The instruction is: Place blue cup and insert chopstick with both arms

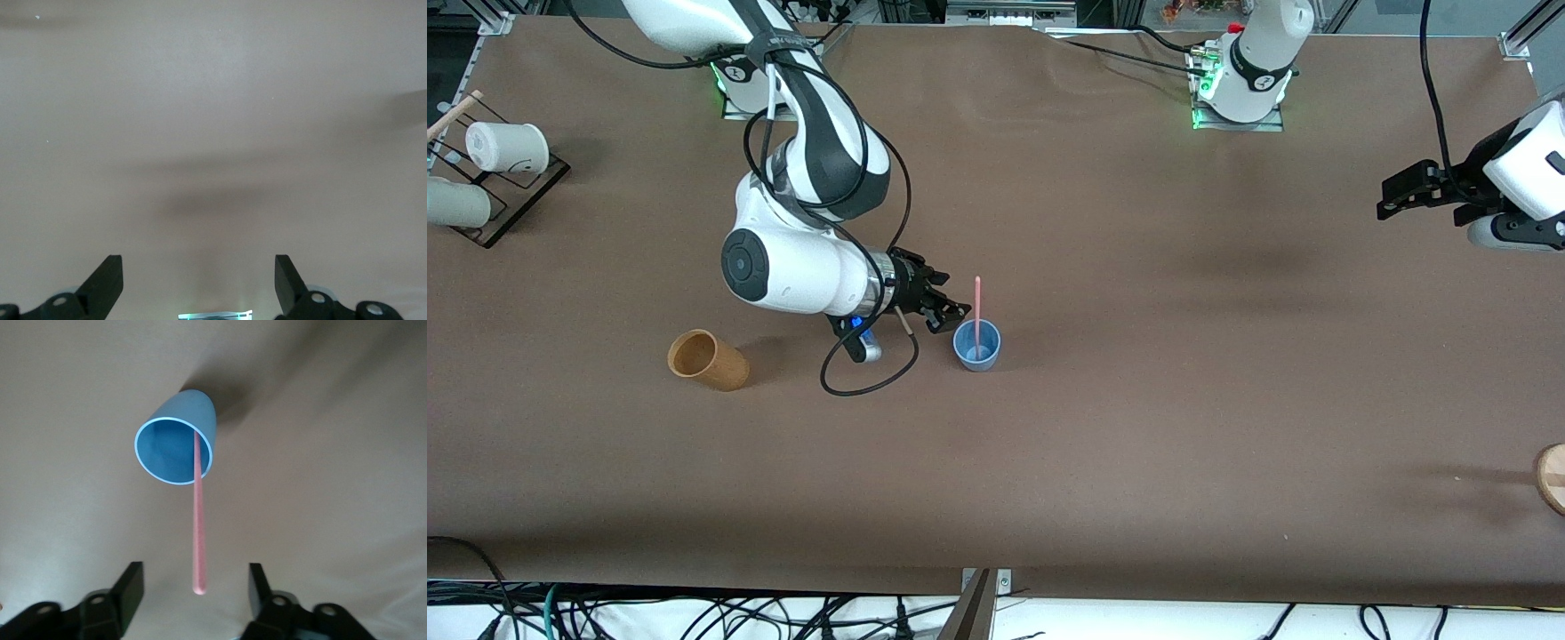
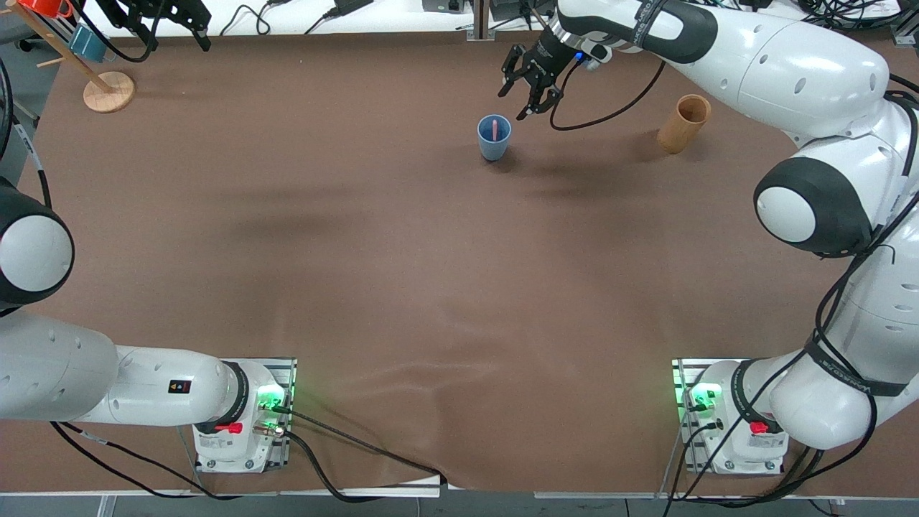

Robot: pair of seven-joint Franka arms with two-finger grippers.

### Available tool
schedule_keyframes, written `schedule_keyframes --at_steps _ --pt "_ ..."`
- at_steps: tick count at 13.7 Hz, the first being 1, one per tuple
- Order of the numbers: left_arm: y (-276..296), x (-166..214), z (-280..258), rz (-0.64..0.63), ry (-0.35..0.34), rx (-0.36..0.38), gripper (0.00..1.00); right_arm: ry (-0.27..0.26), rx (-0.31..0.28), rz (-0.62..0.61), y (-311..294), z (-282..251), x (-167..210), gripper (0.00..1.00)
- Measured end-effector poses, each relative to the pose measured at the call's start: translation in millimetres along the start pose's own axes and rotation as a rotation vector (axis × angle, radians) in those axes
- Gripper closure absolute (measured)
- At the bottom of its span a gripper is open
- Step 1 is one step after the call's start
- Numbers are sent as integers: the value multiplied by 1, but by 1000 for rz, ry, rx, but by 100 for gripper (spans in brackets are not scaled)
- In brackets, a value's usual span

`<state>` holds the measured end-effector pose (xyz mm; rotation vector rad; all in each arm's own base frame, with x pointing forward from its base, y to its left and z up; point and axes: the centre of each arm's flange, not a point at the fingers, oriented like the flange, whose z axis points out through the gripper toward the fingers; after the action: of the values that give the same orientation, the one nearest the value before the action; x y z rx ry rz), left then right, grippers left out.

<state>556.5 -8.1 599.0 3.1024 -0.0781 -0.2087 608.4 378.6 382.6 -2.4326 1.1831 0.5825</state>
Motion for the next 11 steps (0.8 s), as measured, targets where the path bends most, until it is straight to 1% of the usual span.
schedule_keyframes --at_steps 1,2,3,6,7,8,9,11 --pt "0 2 1 0 4 0 0 14 14 -34 -1 -11 -2 12" --pt "0 3 2 -1 7 0 0 33 30 -74 -2 -26 -2 3" --pt "0 4 2 -1 8 1 0 65 44 -126 -1 -45 1 0" --pt "0 5 4 0 7 1 0 202 53 -328 8 -107 23 0" --pt "0 6 4 0 7 1 0 237 35 -401 14 -124 33 0" --pt "0 6 4 0 7 1 0 271 -1 -476 21 -139 44 0" --pt "0 6 4 0 6 1 0 306 -55 -554 30 -151 56 0" --pt "0 6 5 0 5 1 0 359 -179 -725 45 -171 74 0"
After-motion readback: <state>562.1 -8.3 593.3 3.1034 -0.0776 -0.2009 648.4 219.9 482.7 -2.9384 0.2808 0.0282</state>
